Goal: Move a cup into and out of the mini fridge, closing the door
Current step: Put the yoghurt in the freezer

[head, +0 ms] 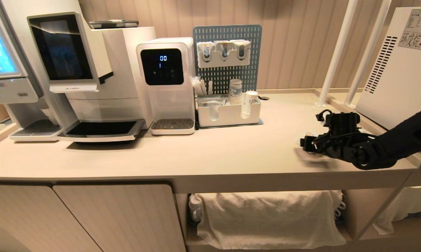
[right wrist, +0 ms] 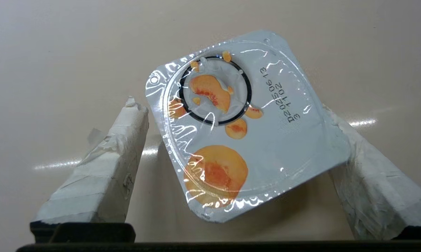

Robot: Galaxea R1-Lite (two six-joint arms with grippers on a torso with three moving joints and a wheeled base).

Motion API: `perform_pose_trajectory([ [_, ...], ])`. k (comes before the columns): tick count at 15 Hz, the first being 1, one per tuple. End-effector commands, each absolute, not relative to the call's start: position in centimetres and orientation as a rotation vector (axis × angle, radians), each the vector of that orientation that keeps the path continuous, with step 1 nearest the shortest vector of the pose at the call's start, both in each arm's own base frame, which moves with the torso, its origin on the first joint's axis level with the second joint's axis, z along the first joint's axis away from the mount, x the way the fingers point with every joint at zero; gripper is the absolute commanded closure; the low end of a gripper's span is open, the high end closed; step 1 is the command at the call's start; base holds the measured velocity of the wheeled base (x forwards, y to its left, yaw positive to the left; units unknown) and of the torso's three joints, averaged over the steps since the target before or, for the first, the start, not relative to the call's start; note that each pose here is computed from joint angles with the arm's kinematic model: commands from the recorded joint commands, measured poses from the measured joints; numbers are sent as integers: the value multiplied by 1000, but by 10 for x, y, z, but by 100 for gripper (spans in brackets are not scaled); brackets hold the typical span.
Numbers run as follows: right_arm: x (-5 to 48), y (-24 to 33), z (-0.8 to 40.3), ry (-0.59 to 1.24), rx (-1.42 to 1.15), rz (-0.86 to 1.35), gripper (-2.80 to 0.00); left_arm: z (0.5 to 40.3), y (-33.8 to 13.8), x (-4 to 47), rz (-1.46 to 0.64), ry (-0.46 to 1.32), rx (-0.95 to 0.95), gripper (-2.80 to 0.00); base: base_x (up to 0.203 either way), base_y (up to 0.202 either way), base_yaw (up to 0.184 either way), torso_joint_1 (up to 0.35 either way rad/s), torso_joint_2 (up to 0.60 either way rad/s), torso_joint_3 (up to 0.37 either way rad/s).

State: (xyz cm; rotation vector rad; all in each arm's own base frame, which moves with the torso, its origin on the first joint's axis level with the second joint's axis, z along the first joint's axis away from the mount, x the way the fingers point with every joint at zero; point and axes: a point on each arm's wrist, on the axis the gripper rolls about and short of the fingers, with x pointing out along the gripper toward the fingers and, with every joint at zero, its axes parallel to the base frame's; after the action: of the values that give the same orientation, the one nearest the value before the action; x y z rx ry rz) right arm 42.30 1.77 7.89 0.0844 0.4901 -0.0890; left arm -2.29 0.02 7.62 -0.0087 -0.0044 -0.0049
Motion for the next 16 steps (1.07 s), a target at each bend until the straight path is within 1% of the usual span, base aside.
perform_pose_trajectory([
  [1,427,16,73,494,86,-94,-280,76,0,-23,-4,-3,-9,0,0,0,0,0,0,0],
  [8,432,17,74,473,91,-90,-280,76,0,-23,-5,-5,-9,0,0,0,0,0,0,0],
  [9,432,17,75,475,84,-86,0,76,0,-23,-5,-5,-9,0,0,0,0,0,0,0],
  [16,423,16,79,491,78,-91,0,76,0,-23,-5,-5,-9,0,0,0,0,0,0,0],
])
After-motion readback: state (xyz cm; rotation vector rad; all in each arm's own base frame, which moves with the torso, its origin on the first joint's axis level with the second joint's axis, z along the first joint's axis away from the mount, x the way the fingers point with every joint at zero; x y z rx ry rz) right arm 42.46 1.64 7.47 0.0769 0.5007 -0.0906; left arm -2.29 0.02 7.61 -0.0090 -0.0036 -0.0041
